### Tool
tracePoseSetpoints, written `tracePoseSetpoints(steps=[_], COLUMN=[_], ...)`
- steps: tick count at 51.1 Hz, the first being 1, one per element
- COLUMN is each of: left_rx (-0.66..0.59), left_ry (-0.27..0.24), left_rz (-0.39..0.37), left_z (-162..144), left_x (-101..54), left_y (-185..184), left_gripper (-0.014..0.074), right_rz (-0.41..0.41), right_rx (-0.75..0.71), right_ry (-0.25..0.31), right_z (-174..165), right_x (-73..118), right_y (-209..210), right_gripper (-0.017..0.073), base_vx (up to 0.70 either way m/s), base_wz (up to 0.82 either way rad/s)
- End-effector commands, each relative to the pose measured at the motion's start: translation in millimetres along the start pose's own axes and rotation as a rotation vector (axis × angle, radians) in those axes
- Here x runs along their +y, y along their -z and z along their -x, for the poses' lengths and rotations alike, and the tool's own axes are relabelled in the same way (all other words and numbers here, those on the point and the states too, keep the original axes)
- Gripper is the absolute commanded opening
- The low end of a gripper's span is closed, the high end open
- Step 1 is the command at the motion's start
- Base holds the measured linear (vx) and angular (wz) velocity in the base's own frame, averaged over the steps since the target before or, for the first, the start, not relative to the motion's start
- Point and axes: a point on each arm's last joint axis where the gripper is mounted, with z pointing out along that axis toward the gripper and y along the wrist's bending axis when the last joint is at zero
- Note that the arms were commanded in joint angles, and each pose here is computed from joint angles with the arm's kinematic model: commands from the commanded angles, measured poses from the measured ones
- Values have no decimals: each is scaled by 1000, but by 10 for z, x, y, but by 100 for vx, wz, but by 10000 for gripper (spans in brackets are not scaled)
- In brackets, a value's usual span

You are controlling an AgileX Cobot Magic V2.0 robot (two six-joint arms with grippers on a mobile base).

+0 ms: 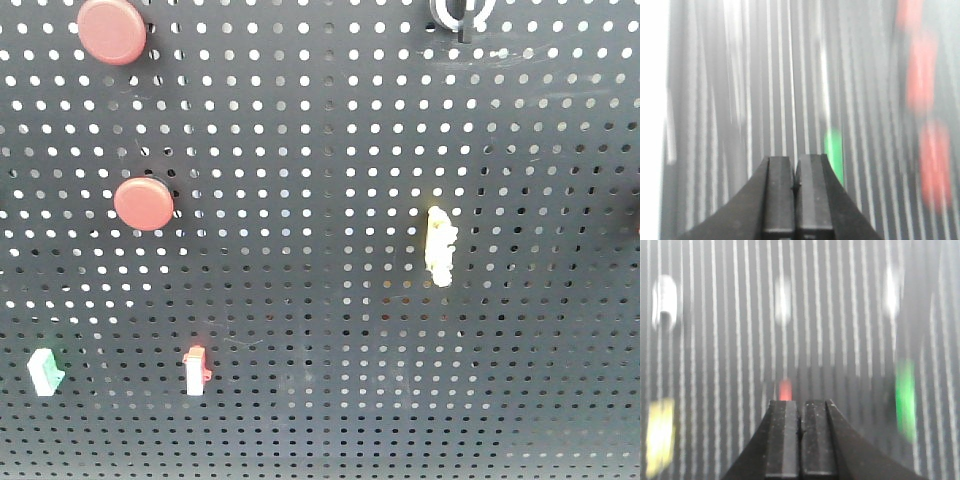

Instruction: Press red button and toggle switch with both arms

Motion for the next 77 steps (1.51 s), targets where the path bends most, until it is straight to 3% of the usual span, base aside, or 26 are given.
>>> tracePoseSetpoints(steps=[1,7,14,20,25,35,44,49,56,67,77], left_rx=[-21,76,186,261,252,210,202,203,198,139,185], left_ry=[10,10,12,71,104,90,170,167,184,199,198], left_rz=[3,3,2,-18,-80,-255,-401,-456,-487,-472,-479], left_z=[321,317,52,-155,-144,-23,28,13,-19,-141,-352], left_x=[11,15,10,-25,-109,-375,-689,-840,-969,-1081,-1205], left_y=[-320,-676,-965,-1144,-1240,-1491,-1681,-1773,-1859,-1995,-2086], left_gripper=[2,2,2,2,2,1,0,0,0,0,0], right_rz=[3,3,5,5,5,5,5,5,5,5,5], right_rx=[-48,-22,35,69,85,85,85,85,85,84,84], right_ry=[19,19,17,18,18,18,18,18,18,18,18], right_z=[295,374,241,147,113,113,113,113,113,115,115], right_x=[13,17,19,18,17,17,17,17,17,17,17], right_y=[-296,-585,-852,-964,-996,-996,-996,-996,-996,-995,-995], right_gripper=[0,0,0,0,0,0,0,0,0,0,0], base_vx=[0,0,0,0,0,0,0,0,0,0,0], base_wz=[0,0,0,0,0,0,0,0,0,0,0])
